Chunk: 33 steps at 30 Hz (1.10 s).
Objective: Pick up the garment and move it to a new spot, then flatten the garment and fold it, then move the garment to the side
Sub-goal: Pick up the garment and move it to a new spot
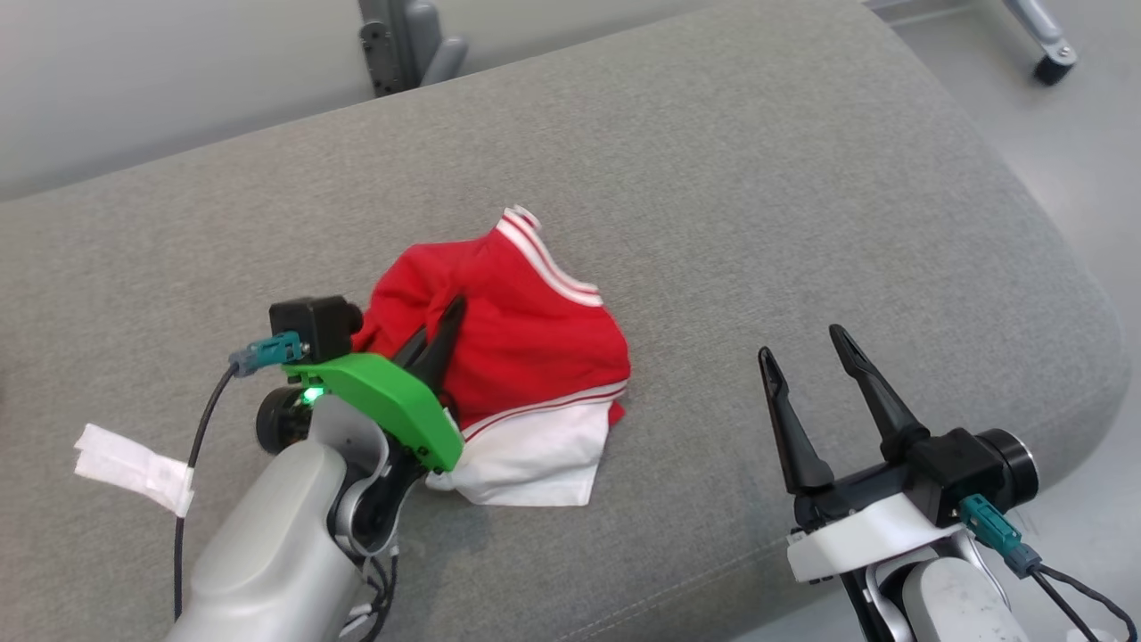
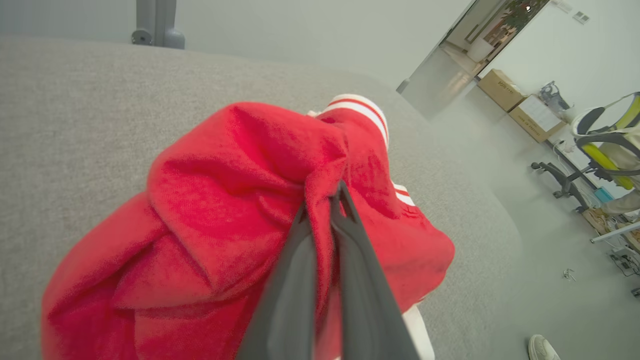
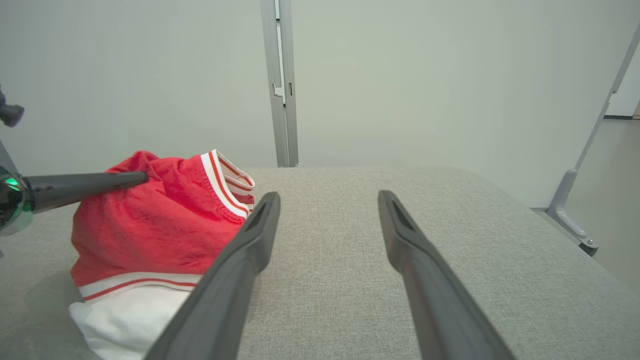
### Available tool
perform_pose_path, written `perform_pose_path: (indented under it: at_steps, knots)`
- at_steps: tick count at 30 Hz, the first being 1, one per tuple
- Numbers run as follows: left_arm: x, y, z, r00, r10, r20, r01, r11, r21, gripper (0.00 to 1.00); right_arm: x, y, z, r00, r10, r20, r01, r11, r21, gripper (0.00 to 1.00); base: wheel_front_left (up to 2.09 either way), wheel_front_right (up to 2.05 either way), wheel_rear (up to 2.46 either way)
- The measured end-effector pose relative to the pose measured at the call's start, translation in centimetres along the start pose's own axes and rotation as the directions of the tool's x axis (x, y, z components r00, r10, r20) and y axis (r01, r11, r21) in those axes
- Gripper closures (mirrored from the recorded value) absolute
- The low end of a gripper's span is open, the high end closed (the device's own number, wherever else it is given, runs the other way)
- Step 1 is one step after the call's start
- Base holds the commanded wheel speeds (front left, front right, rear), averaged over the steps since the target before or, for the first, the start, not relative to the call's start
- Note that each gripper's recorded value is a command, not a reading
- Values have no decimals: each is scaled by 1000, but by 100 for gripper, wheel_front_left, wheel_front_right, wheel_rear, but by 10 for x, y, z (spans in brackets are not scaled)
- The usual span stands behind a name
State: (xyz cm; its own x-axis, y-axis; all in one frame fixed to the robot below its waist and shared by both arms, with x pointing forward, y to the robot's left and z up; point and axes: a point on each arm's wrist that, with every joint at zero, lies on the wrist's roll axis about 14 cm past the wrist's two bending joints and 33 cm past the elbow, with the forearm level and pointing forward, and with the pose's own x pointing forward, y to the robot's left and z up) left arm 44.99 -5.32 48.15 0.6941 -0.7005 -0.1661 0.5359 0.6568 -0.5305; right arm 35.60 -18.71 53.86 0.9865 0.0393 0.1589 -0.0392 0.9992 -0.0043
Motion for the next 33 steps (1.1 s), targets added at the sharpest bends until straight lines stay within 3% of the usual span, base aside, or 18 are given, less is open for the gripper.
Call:
perform_pose_path:
  at_steps: [7,8,9,15,20,28,33]
  knots:
    - [11,39,-41,992,109,-65,-108,994,31,100,-11,-12,-3,999,-48,-19,48,999,10,0,0,0,0]
    - [14,39,-45,992,109,-68,-108,994,23,73,-12,-14,-4,998,-55,-23,55,998,7,0,0,0,0]
    - [17,35,-48,992,101,-75,-100,995,12,0,-12,-16,-5,998,-60,-26,60,998,6,0,0,0,0]
    - [16,36,-21,994,97,43,-98,995,23,0,-9,-18,-3,998,-62,-18,62,998,-4,0,0,0,0]
    - [-8,36,5,988,89,127,-106,985,138,0,-10,-20,13,997,-64,33,65,998,-19,0,0,0,0]
    - [-81,44,45,924,185,335,-257,948,187,0,-8,-4,30,996,-2,88,9,997,-75,0,0,0,0]
    - [-141,64,46,867,295,402,-396,897,195,0,-4,8,31,995,43,94,-32,993,-113,0,0,0,0]
